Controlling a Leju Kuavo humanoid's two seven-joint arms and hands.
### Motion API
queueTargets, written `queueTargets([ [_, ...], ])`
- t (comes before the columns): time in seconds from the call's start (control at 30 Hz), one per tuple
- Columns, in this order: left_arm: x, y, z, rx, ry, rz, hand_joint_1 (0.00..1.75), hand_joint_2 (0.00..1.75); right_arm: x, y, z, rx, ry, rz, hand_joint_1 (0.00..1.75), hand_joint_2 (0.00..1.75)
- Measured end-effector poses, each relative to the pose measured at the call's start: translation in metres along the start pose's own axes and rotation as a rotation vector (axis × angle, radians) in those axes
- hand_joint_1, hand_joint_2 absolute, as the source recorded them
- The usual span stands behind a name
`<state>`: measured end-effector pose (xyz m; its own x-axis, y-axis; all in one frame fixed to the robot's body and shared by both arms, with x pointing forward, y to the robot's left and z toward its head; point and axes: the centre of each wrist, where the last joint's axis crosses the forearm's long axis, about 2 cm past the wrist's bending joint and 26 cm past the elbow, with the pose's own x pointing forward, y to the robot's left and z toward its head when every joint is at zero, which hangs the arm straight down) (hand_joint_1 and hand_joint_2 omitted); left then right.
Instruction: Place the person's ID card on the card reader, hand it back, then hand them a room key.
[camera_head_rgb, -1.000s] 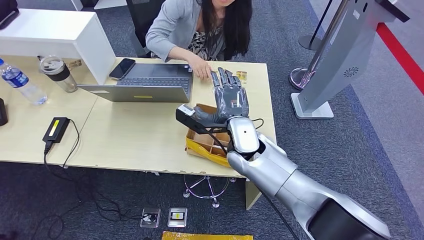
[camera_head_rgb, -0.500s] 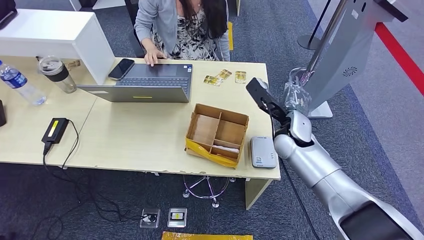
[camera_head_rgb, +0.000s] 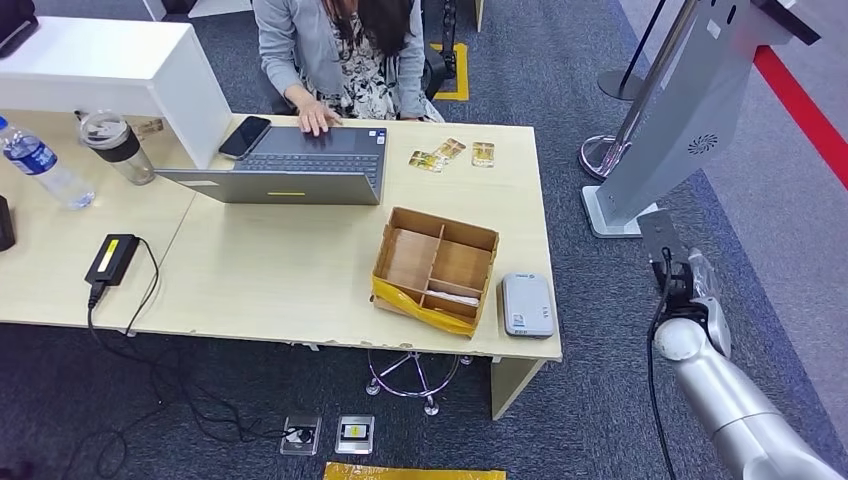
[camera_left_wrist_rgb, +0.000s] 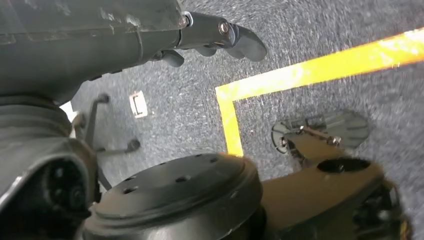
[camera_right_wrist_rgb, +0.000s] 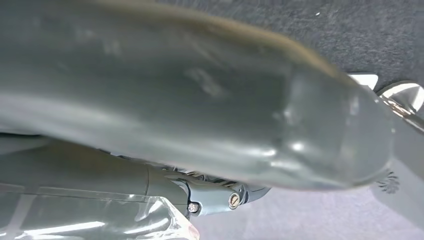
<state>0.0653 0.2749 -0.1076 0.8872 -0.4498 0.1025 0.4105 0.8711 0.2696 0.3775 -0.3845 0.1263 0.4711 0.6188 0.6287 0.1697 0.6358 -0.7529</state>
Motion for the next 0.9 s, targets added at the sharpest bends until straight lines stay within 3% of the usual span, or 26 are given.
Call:
queueTargets([
  [0.17,0.000,0.002,-0.001,-0.020,0.051,0.077,0.00,0.00,-0.080,0.029,0.022,0.062,0.124,-0.091,0.00,0.00],
  [0.27,-0.001,0.003,-0.001,-0.002,0.029,0.139,0.00,0.00,-0.127,0.042,0.042,0.075,0.242,-0.121,0.00,0.00],
  [0.43,-0.002,0.006,-0.001,0.038,-0.034,0.422,0.00,0.00,-0.190,0.060,0.083,0.151,0.363,-0.147,0.00,0.00],
  [0.73,-0.004,0.013,-0.003,0.002,-0.133,0.606,0.00,0.00,-0.248,0.087,0.146,0.266,0.567,-0.229,0.00,0.00],
  [0.9,-0.003,0.014,-0.004,-0.001,-0.095,0.579,0.00,0.00,-0.264,0.097,0.172,0.271,0.681,-0.166,0.00,0.00],
])
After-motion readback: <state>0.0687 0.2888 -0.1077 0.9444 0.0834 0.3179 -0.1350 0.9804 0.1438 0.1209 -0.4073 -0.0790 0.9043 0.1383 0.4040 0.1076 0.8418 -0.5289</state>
